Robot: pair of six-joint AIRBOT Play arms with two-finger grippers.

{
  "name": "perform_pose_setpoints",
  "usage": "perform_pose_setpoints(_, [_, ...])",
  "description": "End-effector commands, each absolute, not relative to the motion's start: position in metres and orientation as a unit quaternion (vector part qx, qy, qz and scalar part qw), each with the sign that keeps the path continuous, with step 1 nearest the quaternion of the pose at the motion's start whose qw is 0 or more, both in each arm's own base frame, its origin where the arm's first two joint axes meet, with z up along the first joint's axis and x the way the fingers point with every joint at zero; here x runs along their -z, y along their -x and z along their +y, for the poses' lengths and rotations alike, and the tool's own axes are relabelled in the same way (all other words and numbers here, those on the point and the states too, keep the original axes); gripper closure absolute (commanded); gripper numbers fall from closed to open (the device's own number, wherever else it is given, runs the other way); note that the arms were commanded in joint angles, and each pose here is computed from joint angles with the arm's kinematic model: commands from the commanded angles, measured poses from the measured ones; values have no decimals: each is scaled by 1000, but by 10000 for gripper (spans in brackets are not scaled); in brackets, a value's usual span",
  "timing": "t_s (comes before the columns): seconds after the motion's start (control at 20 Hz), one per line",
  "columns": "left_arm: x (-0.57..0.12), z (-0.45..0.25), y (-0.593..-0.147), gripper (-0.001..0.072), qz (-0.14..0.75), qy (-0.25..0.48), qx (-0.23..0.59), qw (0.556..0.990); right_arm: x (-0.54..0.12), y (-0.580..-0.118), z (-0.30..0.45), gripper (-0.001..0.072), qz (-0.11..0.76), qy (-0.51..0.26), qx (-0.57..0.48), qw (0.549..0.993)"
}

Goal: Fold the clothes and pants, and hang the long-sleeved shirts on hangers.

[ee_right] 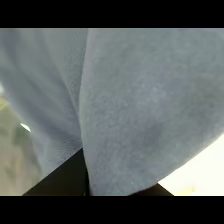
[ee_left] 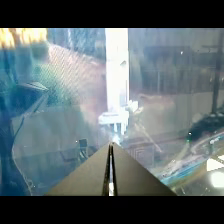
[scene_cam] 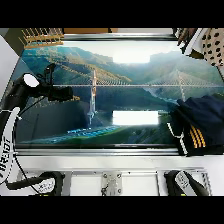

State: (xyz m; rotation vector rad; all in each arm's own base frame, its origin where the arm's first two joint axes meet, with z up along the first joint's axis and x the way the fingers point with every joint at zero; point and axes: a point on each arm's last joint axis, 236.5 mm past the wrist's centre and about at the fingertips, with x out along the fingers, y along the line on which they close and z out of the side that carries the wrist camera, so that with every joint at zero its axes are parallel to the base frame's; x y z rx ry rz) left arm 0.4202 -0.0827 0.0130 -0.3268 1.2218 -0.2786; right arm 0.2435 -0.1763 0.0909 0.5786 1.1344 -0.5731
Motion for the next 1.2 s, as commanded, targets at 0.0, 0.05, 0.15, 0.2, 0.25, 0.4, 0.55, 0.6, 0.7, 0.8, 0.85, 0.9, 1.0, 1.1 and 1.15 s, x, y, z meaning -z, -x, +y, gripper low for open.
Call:
perform_pose_setpoints(0.0, [-12,-83,-417,700,573,144,136,795,-44,-192,-162,694,576,-269,298,713])
perform_pose_setpoints(0.05, [-12,-83,-417,699,573,143,137,795,-35,-182,-159,694,586,-267,303,703])
perform_pose_setpoints(0.15, [-12,-83,-417,700,573,142,138,795,-19,-164,-156,690,602,-263,319,683])
perform_pose_setpoints(0.2, [-12,-83,-417,699,573,142,138,795,-14,-157,-156,687,609,-258,323,676])
perform_pose_setpoints(0.25, [-12,-83,-417,699,573,142,138,795,-10,-153,-155,683,615,-256,325,672])
perform_pose_setpoints(0.4, [-12,-83,-417,700,573,142,138,795,-8,-148,-151,426,623,-258,323,664])
perform_pose_setpoints(0.55, [-12,-83,-417,700,573,142,138,795,-24,-150,-160,7,617,-234,324,678])
perform_pose_setpoints(0.6, [-12,-83,-417,700,573,142,138,795,-46,-161,-169,7,586,-220,329,707])
perform_pose_setpoints(0.7, [-12,-84,-417,700,573,142,139,795,-108,-196,-179,7,486,-189,324,789])
perform_pose_setpoints(0.8, [-13,-84,-418,700,571,143,138,797,-165,-237,-153,7,386,-169,259,869])
perform_pose_setpoints(0.85, [-14,-84,-419,700,568,144,138,799,-179,-254,-126,7,358,-164,203,896])
perform_pose_setpoints(0.9, [-19,-86,-420,700,560,141,140,805,-183,-267,-98,7,353,-163,146,909])
perform_pose_setpoints(1.0, [-34,-90,-417,700,525,137,138,829,-173,-283,-42,7,369,-175,45,912])
perform_pose_setpoints(1.1, [-41,-99,-402,700,507,132,144,839,-147,-294,6,7,396,-177,-31,900])
perform_pose_setpoints(1.15, [-40,-106,-389,700,507,126,152,839,-132,-298,27,8,409,-171,-61,894])
